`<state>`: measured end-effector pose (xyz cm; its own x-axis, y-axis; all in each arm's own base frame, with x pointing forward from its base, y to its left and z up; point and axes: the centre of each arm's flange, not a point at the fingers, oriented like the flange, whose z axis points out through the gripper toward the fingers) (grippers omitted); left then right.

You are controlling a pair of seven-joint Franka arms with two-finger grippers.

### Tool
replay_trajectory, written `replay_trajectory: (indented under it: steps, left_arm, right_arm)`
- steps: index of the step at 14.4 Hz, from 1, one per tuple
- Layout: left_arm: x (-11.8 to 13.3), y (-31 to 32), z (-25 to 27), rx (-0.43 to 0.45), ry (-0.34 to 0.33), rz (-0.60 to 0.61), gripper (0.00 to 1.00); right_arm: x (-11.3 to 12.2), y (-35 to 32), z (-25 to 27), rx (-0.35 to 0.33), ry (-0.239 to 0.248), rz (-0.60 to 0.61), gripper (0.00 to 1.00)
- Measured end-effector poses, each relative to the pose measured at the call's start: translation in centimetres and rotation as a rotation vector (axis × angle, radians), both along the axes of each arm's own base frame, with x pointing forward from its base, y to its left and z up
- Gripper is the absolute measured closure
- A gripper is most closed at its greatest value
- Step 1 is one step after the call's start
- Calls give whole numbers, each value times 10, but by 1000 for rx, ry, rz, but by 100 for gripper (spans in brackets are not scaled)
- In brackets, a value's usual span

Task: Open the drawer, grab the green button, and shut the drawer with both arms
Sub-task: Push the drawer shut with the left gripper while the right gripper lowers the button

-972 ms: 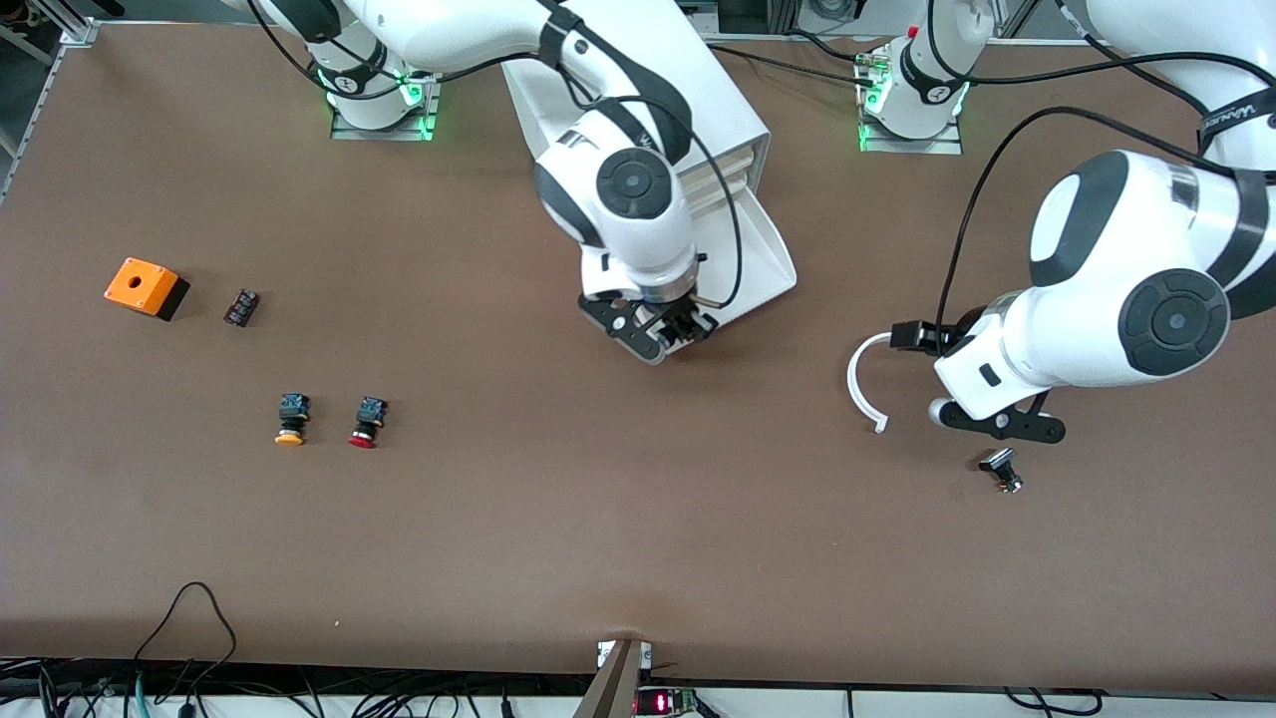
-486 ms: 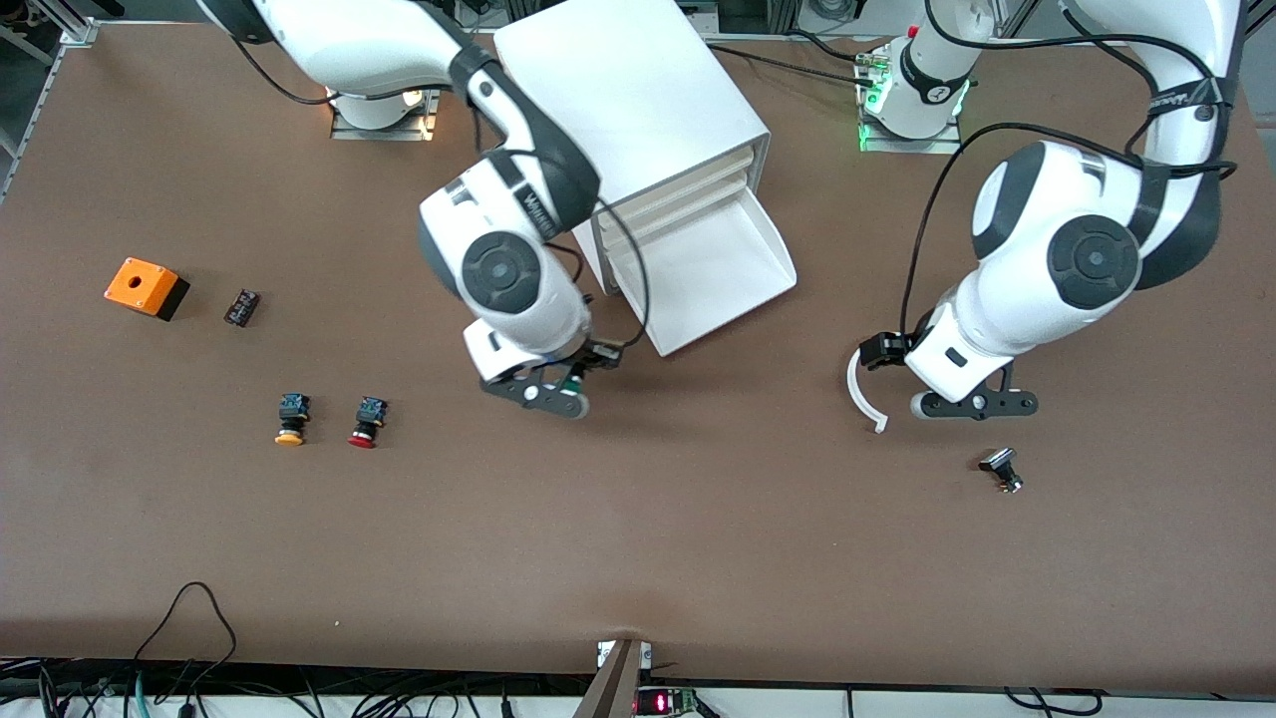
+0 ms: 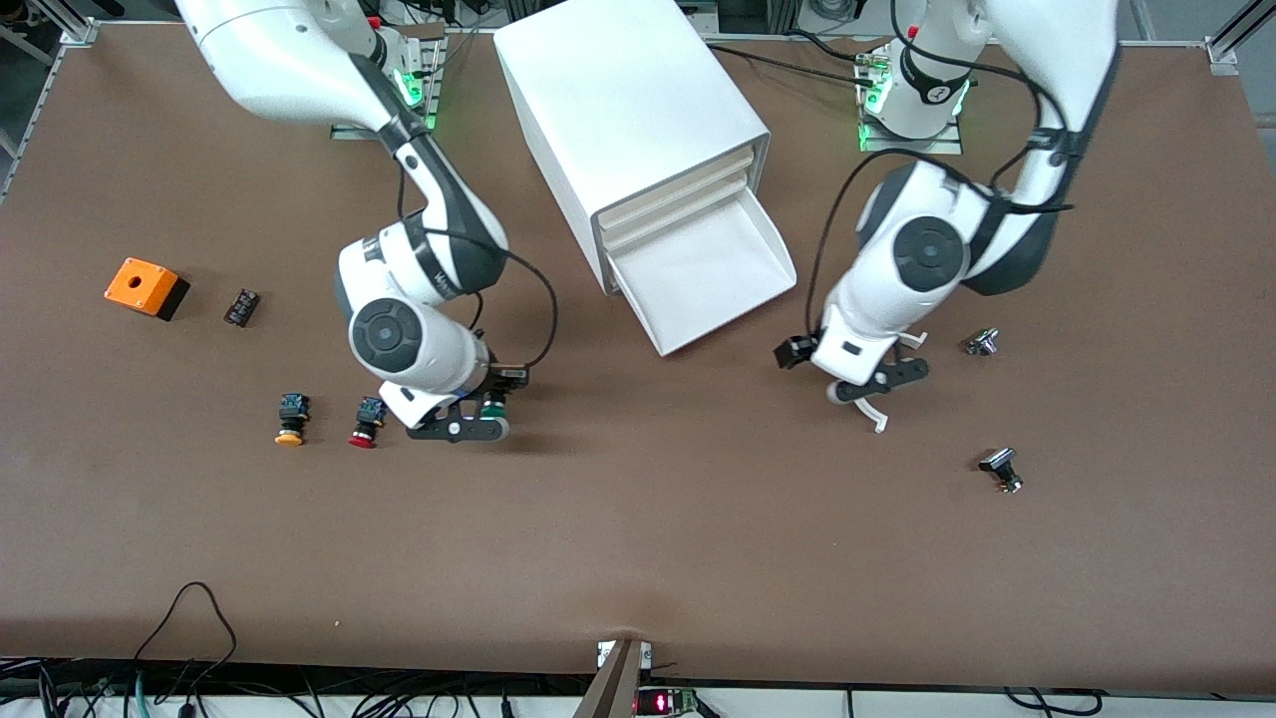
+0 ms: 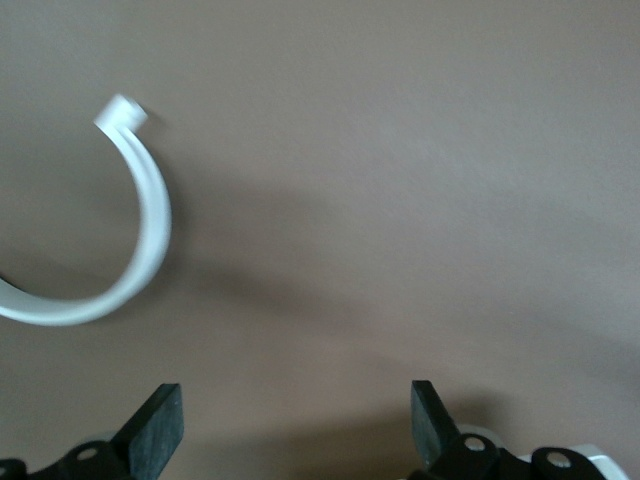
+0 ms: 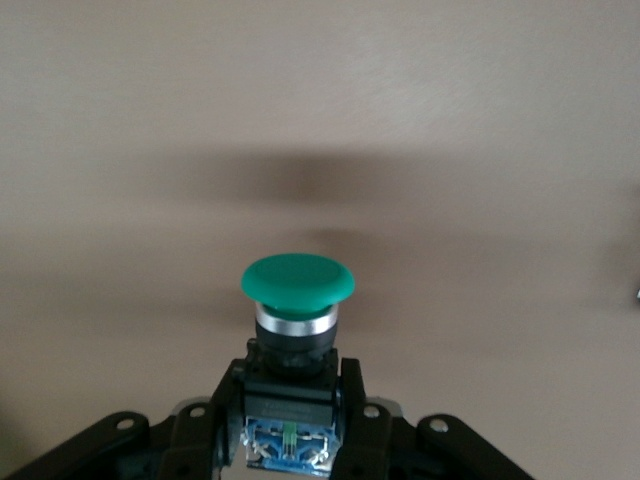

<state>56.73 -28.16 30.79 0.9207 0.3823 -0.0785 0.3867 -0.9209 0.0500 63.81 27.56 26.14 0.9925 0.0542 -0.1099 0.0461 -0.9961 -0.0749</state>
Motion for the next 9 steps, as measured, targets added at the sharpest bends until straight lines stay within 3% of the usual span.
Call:
replay_trajectory:
  steps: [3,9]
  left_arm:
    - [-12,-29,-38,-27,-21,51,0]
    - [-39,-45,-82,-37,-16,99,0]
  right_arm:
    - [-1,-52,-43,19,-35,58,59]
    - [-3,-90,-71,25,-31,115,59]
